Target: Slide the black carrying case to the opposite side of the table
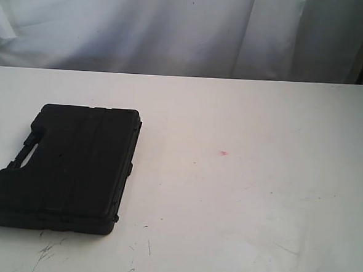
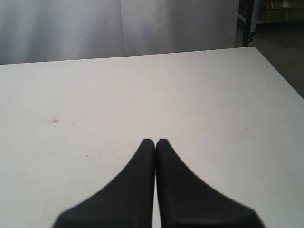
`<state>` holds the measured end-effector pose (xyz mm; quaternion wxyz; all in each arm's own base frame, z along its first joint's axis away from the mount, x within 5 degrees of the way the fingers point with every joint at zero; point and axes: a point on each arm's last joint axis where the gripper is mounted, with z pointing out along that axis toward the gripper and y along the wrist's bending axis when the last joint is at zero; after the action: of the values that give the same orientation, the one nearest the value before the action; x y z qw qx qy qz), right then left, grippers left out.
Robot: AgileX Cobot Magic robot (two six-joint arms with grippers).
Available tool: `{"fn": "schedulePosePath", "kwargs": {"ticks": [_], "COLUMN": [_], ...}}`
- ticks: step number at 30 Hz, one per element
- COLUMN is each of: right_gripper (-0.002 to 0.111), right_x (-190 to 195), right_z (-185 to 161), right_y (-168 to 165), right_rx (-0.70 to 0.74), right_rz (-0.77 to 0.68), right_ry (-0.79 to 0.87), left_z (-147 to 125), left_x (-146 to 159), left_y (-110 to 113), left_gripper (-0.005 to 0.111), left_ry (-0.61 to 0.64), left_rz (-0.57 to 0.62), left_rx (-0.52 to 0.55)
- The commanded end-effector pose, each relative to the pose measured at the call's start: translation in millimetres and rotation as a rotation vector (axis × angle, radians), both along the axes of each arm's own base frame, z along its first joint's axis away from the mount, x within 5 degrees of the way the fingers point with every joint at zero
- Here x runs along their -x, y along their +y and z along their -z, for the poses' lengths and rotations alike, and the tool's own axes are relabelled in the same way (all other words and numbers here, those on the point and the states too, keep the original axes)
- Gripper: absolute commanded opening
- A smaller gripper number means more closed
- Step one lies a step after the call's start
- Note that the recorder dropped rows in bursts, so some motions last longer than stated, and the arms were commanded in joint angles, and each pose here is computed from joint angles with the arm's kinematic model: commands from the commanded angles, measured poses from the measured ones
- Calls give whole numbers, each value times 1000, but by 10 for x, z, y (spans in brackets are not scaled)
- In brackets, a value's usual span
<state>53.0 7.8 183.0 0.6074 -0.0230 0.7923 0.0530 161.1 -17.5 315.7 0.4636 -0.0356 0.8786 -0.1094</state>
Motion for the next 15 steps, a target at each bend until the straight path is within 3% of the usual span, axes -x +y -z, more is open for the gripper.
{"fn": "schedulePosePath", "kwargs": {"ticks": [1,8,15], "right_gripper": [0,0,0], "right_x": [1,1,1], "right_z": [9,9,9], "right_y": [-3,-3,-3], "right_rx": [9,9,9], "right_rz": [0,0,0], "right_ry": [-3,-3,-3], "left_z": [4,-103,-150], "left_x": [378,892,1075], "left_y": [-3,-2,58], "left_gripper": [0,0,0], "left_ry": [-97,-230,-325], "left_rz": [10,36,18], "left_rx": [17,19,-79]}}
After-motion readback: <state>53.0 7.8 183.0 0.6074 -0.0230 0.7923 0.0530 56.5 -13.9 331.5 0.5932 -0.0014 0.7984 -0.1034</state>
